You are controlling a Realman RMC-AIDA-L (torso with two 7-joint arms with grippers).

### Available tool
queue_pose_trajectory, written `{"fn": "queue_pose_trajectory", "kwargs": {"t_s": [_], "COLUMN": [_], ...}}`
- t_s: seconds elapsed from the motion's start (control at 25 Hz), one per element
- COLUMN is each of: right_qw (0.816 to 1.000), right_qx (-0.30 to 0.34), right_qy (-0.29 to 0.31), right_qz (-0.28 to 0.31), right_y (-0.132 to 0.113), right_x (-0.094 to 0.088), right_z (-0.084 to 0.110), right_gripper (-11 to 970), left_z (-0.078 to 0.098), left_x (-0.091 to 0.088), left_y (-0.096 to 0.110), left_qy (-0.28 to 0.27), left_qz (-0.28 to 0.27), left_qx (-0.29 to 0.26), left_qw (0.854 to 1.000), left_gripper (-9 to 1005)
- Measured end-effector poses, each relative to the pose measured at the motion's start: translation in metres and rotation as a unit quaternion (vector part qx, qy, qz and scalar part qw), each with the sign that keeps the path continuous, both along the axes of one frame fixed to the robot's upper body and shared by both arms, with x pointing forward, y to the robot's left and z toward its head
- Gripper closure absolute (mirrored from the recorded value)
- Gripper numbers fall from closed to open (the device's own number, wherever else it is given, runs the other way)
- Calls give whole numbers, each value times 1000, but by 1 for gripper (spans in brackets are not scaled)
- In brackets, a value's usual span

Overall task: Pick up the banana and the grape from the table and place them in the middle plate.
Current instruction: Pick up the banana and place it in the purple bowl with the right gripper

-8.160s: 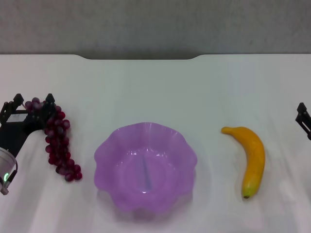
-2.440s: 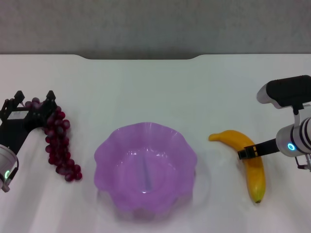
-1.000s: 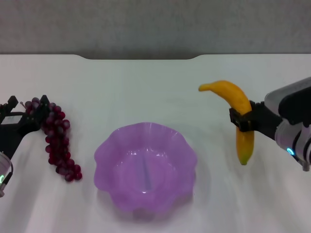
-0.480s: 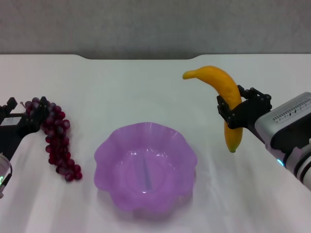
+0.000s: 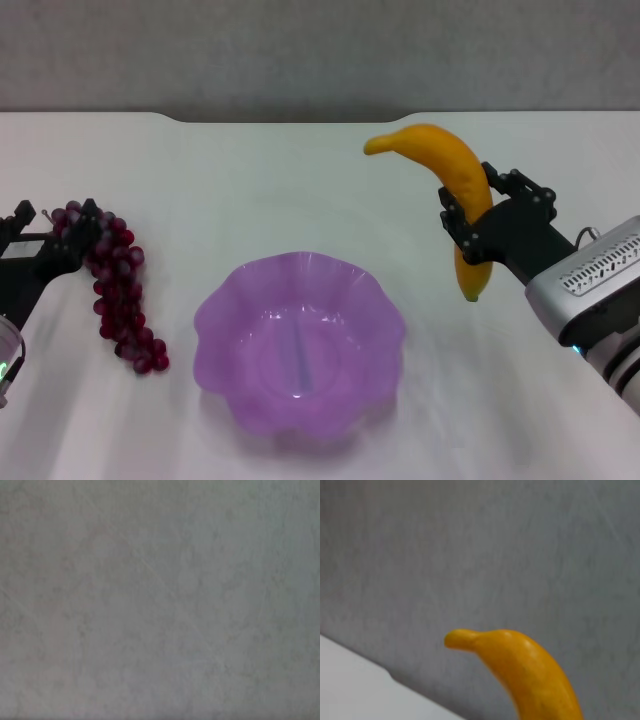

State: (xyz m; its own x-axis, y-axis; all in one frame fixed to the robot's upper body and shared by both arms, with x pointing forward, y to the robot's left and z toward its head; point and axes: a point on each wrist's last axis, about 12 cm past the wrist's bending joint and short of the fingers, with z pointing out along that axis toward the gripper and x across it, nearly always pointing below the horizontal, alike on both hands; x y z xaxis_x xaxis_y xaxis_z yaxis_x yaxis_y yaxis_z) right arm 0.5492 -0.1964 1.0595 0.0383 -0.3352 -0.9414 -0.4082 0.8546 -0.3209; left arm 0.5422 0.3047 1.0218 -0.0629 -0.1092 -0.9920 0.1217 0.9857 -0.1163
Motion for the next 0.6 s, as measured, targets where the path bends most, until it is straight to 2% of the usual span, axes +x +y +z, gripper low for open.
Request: {"fn": "queue_pose_trajectory", "kwargs": {"t_s": [0.32, 0.6], "right_qw": [999, 996], "right_qx": [7, 10], "right_qy": [-15, 52], "right_qz": [41, 79], "right_y": [21, 51], "right_x": [3, 6], "right_z": [12, 24], "right_gripper": [437, 437], "left_z": [-1, -2], "left_x": [0, 0], "left_y": [1, 1], "left_qy": [3, 7], "left_qz": [1, 2], "left_qx": [1, 5], "left_qw": [1000, 1000], "left_gripper": [113, 113]}}
